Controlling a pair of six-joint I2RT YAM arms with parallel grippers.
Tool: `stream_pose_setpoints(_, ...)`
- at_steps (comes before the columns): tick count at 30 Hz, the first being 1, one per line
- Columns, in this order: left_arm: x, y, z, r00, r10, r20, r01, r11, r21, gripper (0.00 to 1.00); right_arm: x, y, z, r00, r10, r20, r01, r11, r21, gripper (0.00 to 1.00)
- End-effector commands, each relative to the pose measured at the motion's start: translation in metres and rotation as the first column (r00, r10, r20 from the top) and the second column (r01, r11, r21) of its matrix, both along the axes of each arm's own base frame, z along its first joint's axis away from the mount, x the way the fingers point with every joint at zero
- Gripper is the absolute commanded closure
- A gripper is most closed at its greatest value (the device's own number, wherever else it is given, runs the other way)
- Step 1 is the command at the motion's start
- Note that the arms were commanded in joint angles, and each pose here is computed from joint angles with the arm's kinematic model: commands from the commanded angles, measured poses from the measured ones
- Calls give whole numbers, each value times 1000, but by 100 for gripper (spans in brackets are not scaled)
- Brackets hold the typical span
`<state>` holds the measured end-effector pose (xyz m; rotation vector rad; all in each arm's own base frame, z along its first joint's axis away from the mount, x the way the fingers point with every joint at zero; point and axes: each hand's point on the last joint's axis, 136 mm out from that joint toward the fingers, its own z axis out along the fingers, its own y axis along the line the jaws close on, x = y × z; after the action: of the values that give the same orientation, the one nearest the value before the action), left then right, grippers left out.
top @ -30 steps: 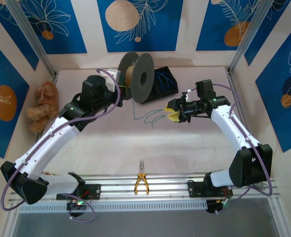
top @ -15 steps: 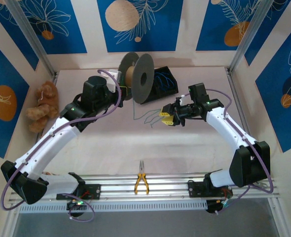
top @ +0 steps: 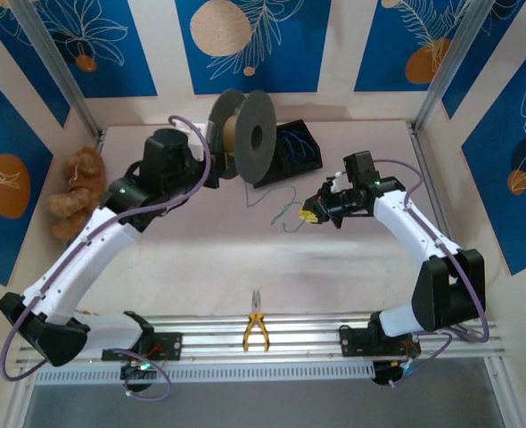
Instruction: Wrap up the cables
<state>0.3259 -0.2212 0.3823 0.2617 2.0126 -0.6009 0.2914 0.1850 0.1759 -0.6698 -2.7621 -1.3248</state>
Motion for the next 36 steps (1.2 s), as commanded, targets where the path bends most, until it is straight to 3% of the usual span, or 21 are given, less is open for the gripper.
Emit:
stream_pose_setpoints(1,-8,0,60,998,-49,32,54,985,-166,100,8,-46,-32,999,-41,13,43,975,-216,100)
stream_pose_setpoints(13,-41,33,80,984,-170,-57,158,971,-178,100,56,-140,-57,969,-242,53,242,877,-416,100)
stream_pose_setpoints(23,-60,55,79,975,-212,-68,197,963,-185,100,70,-215,-57,930,-350,110,342,721,-602,100)
stream_pose_setpoints(28,-70,43,70,947,-311,-80,289,933,-213,100,77,-247,-54,901,-419,114,396,684,-613,100)
stream_pose_setpoints(32,-76,23,45,892,-431,-140,385,883,-268,100,86,-269,-46,877,-462,131,442,667,-600,100)
stream_pose_setpoints(36,-87,-11,5,839,-506,-202,478,862,-170,100,90,-288,-35,859,-490,146,472,649,-597,100)
